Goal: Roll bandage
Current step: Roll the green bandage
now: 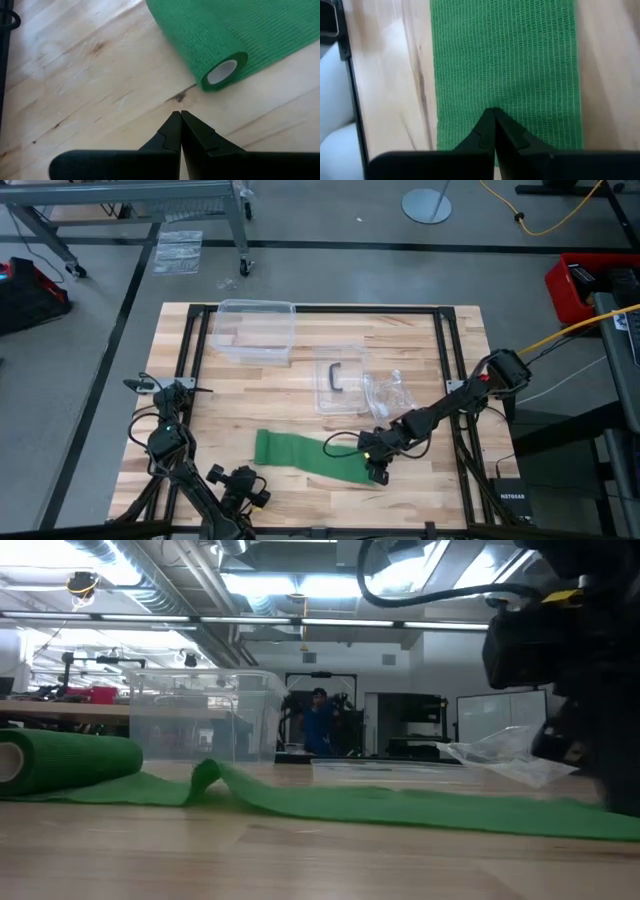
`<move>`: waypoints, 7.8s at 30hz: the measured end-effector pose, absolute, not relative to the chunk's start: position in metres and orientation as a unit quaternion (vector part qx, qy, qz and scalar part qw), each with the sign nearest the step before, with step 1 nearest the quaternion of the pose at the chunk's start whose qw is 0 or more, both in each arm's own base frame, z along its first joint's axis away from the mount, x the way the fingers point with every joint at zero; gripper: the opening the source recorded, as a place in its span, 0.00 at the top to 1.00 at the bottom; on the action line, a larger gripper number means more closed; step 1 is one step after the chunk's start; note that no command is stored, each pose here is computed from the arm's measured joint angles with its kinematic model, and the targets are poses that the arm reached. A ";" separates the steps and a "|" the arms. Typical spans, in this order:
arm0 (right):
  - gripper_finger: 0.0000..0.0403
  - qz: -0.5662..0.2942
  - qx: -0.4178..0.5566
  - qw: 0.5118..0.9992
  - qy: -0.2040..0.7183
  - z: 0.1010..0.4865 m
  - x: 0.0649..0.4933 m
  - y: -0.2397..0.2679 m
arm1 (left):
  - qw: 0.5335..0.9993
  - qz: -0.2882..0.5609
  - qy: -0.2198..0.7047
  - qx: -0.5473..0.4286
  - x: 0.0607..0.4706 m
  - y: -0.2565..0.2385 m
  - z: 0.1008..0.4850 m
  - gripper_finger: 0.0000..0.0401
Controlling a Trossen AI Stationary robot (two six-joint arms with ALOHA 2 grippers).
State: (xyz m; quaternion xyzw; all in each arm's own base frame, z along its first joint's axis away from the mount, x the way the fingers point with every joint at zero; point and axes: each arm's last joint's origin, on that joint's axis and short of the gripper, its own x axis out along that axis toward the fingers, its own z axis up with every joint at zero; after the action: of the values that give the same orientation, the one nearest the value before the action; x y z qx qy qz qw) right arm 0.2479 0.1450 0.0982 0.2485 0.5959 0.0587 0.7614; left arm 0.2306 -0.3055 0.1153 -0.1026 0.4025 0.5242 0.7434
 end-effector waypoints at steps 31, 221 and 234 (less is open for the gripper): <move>0.67 0.083 0.256 0.728 0.631 0.111 0.235 0.141 | 0.732 0.503 0.451 -0.088 0.229 -0.309 0.113 1.00; 0.59 -0.241 0.271 0.710 0.604 0.129 0.209 0.204 | 0.925 0.128 0.293 -0.206 0.297 -0.158 0.153 1.00; 0.59 -0.241 0.270 0.711 0.603 0.129 0.209 0.204 | 0.897 0.169 0.365 -0.181 0.277 -0.155 0.149 1.00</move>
State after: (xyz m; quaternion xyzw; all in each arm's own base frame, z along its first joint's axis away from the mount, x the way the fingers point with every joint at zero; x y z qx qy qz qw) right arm 0.2092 0.2042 0.1285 0.2703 0.6032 -0.2412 0.7105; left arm 0.2774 -0.1552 0.1488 -0.1808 0.3652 0.1694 0.8974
